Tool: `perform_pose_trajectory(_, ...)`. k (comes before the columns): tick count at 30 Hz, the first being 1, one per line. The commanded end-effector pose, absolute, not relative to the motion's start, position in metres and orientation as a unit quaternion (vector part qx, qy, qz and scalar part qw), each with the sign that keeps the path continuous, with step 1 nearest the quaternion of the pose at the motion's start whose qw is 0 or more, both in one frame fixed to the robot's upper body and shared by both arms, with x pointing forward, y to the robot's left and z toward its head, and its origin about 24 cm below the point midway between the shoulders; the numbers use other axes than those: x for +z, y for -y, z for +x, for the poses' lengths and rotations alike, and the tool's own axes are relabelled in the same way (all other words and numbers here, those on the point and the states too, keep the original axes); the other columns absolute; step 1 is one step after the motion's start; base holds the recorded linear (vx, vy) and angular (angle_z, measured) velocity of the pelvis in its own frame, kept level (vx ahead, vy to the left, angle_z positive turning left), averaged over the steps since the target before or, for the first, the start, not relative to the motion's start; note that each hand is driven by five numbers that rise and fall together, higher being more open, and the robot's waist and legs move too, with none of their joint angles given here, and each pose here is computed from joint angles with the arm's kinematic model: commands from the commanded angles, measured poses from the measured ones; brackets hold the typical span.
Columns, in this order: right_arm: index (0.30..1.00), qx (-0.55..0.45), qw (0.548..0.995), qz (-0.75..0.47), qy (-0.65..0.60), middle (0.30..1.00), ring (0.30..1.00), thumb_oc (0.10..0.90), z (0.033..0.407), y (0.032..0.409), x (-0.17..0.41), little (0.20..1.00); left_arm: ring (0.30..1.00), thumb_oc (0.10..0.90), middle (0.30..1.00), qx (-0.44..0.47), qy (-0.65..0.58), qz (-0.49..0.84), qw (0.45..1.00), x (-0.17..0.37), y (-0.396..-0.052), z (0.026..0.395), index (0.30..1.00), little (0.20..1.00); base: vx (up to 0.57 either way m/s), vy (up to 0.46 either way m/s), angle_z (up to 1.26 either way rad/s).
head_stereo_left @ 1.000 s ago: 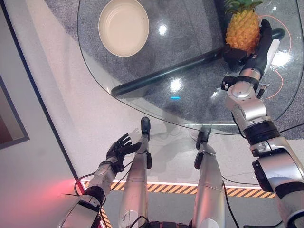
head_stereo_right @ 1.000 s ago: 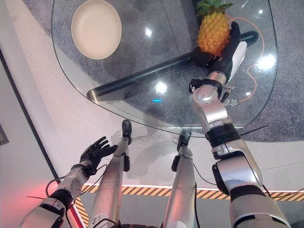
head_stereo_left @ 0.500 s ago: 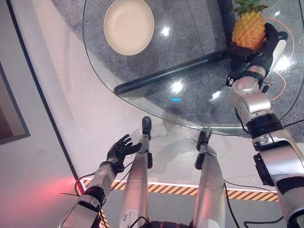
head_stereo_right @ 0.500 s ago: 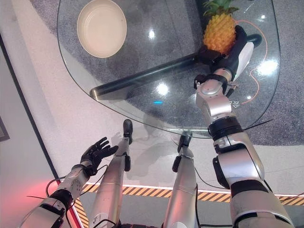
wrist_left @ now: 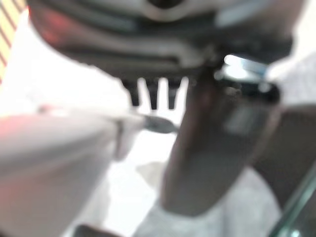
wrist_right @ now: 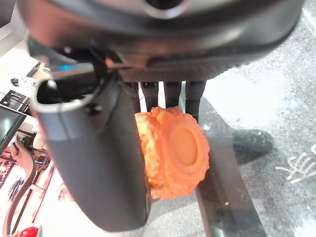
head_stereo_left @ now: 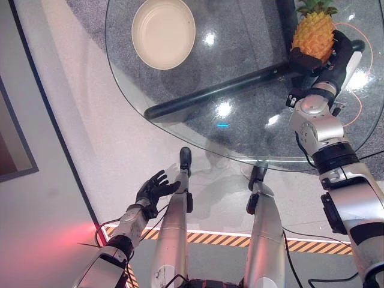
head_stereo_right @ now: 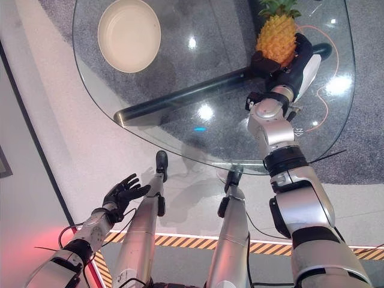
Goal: Pick up the fruit to the plate
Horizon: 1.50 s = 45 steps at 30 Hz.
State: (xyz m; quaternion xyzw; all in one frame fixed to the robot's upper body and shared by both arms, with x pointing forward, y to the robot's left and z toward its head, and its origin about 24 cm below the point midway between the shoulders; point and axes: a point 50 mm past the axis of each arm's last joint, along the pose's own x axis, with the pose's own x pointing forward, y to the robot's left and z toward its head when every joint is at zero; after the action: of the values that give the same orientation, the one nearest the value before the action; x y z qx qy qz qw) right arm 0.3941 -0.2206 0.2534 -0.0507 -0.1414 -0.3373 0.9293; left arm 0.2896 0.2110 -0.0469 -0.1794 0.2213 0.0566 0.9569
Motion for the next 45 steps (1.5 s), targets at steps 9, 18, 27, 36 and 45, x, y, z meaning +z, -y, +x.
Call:
perform_pose_trajectory(9,0.3,-0.322,0.903,-0.117,0.26,0.3,0.3,0.1,0.378,0.209,0.279,0.2,0.9,0.8,0.9,0.269,0.038,-0.359,0.893,0.039,-0.275,0.321,0.9,0.9,-0.01,-0.025,0.0)
perform_pose_trajectory(18,0.3,-0.28,0.897,-0.138,0.313,0.3,0.3,0.1,0.362,0.191,0.268,0.2,0.9,0.8,0.9,0.253,0.227,-0.383,0.859,0.141,-0.276,0.345,0.9,0.9,-0.02,-0.032,0.01)
perform_pose_trajectory(27,0.3,-0.228,0.877,-0.188,0.379,0.3,0.3,0.1,0.348,0.17,0.27,0.2,0.9,0.8,0.9,0.196,0.318,-0.384,0.844,0.178,-0.26,0.343,0.9,0.9,0.0,-0.008,0.0)
perform_pose_trajectory(36,0.3,-0.172,0.851,-0.241,0.433,0.3,0.3,0.1,0.334,0.15,0.271,0.2,0.9,0.8,0.9,0.093,0.359,-0.37,0.852,0.195,-0.233,0.339,0.9,0.9,0.0,0.0,0.0)
perform_pose_trajectory(45,0.3,-0.118,0.824,-0.289,0.474,0.3,0.3,0.1,0.323,0.136,0.272,0.2,0.9,0.8,0.9,-0.008,0.35,-0.347,0.87,0.2,-0.211,0.337,0.9,0.9,0.0,0.0,0.0)
